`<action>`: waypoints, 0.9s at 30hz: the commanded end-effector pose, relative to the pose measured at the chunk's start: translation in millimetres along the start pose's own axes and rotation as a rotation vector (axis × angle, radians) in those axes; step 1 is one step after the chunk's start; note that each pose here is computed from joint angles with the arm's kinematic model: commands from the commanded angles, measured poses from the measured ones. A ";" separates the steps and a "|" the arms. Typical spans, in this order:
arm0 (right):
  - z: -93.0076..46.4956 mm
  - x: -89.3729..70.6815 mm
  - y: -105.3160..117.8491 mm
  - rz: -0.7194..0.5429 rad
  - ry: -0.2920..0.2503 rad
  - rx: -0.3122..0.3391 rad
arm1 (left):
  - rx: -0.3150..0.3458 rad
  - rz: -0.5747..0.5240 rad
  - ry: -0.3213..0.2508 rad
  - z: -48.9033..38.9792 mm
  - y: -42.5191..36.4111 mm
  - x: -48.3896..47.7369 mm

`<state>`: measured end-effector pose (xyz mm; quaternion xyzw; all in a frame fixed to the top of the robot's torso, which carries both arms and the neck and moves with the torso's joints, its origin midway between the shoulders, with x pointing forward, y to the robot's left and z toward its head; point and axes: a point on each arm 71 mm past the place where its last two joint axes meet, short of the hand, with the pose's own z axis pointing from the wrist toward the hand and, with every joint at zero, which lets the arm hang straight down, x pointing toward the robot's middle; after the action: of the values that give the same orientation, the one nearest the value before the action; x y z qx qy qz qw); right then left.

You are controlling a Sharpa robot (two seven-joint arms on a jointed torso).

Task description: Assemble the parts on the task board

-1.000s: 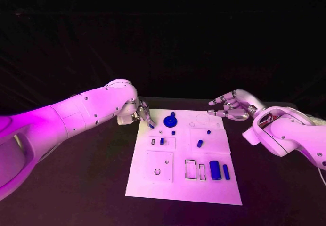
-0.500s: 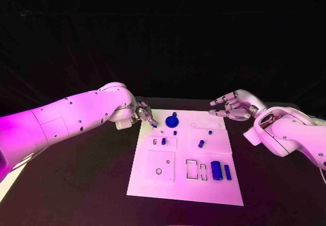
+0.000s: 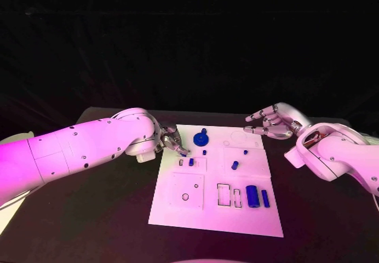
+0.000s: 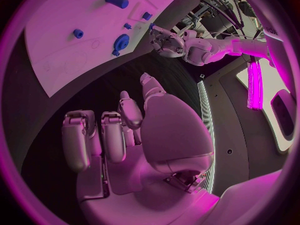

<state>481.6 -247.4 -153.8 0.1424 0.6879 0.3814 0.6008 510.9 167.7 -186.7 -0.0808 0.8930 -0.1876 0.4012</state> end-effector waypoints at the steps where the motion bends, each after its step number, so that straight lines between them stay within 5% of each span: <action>1: -0.2 1.6 0.7 -0.007 0.013 -0.011 | -0.024 0.008 0.001 0.1 2.3 6.6; 8: -0.6 1.8 -0.1 -0.006 0.014 -0.010 | -0.038 0.018 0.029 0.5 6.0 17.5; 27: -1.0 2.0 -1.2 -0.007 0.015 -0.007 | -0.082 0.049 0.040 0.7 13.2 18.5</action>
<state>481.1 -248.5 -155.7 0.1433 0.6892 0.3803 0.5999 499.7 172.7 -203.6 -0.0791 0.9054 -0.1552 0.3871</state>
